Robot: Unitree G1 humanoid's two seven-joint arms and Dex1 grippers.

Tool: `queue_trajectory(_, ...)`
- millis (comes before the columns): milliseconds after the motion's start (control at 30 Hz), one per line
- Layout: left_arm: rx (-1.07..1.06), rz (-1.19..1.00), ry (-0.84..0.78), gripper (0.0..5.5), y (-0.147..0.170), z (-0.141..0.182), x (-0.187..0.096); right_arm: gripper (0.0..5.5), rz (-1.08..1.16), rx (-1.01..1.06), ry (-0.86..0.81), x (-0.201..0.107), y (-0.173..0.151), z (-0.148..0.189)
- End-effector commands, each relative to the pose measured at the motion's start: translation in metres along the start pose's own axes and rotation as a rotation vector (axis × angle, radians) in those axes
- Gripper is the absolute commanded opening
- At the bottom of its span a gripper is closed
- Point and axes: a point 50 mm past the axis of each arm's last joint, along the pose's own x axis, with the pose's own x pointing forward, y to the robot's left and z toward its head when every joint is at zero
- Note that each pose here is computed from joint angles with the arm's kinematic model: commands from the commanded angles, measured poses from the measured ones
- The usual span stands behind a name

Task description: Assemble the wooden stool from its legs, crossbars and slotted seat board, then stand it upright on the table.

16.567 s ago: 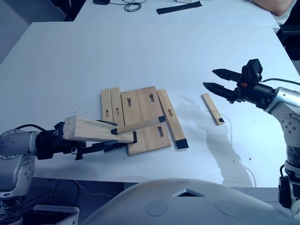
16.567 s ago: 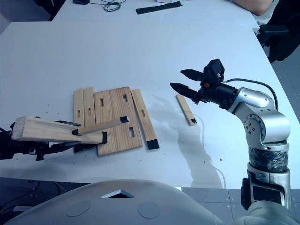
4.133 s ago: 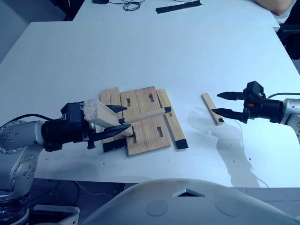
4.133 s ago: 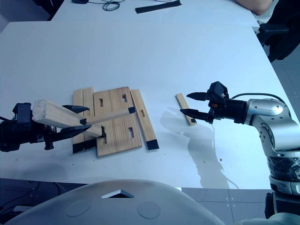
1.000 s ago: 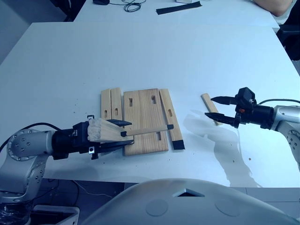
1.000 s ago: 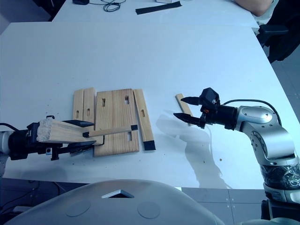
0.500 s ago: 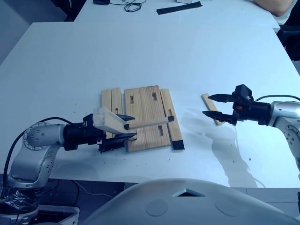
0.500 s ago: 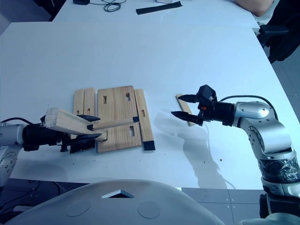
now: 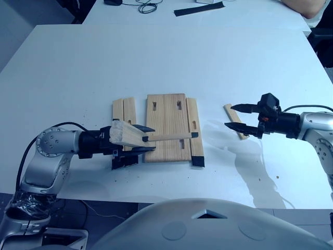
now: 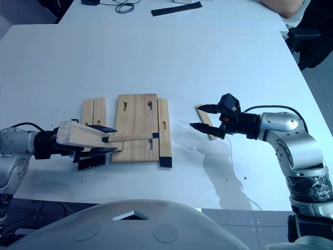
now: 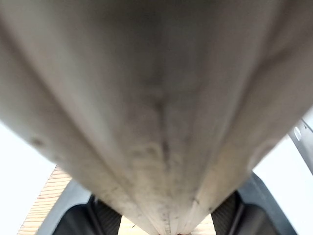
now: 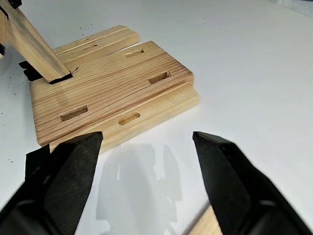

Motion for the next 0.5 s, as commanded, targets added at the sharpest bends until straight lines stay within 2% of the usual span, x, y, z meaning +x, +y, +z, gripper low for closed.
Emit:
queue_trajectory(33,-0.077,-0.027,0.055,2.22,0.002,-0.008,0.007,3.39,0.002,-0.011,-0.005,0.003,0.0,0.002)
queue_trajectory(500,-0.091,-0.042,0.062,2.22,0.019,-0.015,0.014,3.39,0.007,-0.004,-0.015,0.008,0.001,0.002)
